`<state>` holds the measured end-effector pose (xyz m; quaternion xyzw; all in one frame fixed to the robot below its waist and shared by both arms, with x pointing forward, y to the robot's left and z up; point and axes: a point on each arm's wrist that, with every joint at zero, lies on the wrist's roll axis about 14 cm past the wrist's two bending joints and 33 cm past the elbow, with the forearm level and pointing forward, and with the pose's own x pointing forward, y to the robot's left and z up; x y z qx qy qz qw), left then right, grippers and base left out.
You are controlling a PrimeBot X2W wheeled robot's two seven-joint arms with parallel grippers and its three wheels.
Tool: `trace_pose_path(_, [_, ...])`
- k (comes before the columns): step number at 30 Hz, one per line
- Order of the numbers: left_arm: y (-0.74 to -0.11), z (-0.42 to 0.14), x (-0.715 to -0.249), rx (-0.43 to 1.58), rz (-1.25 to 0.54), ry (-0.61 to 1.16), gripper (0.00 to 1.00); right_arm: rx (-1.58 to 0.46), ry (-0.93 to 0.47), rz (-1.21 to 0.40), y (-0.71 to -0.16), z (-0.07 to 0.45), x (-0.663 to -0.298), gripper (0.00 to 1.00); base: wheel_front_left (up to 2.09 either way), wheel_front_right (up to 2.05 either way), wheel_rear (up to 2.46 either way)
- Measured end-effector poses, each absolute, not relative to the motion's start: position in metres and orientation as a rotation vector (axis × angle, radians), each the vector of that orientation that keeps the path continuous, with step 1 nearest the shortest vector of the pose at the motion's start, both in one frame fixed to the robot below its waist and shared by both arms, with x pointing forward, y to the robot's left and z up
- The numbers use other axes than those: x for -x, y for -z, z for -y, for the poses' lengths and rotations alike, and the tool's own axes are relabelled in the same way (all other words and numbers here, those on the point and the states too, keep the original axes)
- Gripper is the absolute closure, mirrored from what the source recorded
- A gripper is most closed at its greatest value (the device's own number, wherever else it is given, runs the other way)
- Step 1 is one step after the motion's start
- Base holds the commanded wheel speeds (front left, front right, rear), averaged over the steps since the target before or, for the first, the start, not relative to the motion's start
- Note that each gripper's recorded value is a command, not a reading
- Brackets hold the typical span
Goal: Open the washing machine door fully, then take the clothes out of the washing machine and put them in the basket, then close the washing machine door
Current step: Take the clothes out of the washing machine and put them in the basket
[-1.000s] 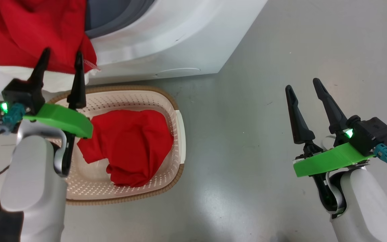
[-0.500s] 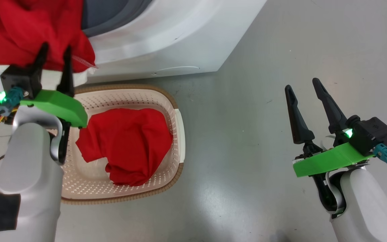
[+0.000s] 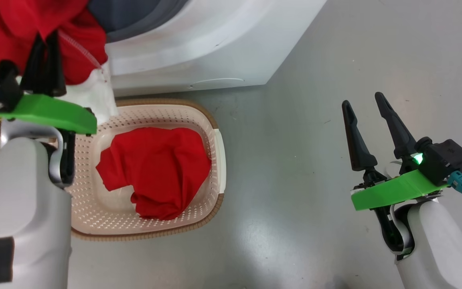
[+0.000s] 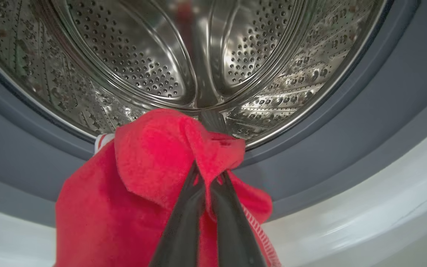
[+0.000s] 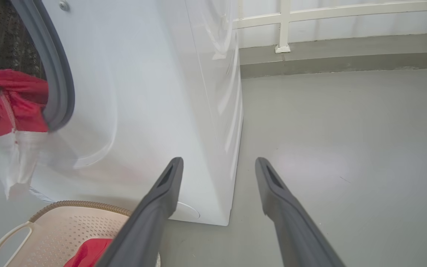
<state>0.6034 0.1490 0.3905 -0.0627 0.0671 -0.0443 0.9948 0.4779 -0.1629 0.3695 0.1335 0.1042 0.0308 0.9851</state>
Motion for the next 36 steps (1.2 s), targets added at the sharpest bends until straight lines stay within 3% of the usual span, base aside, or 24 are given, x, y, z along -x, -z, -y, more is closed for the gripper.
trace_pose_path(36, [-0.619,-0.196,-0.532,0.211,0.640,0.005,1.00,-0.279,-0.088,-0.204,-0.371,0.153,-0.481,0.00,0.00,0.00,0.00])
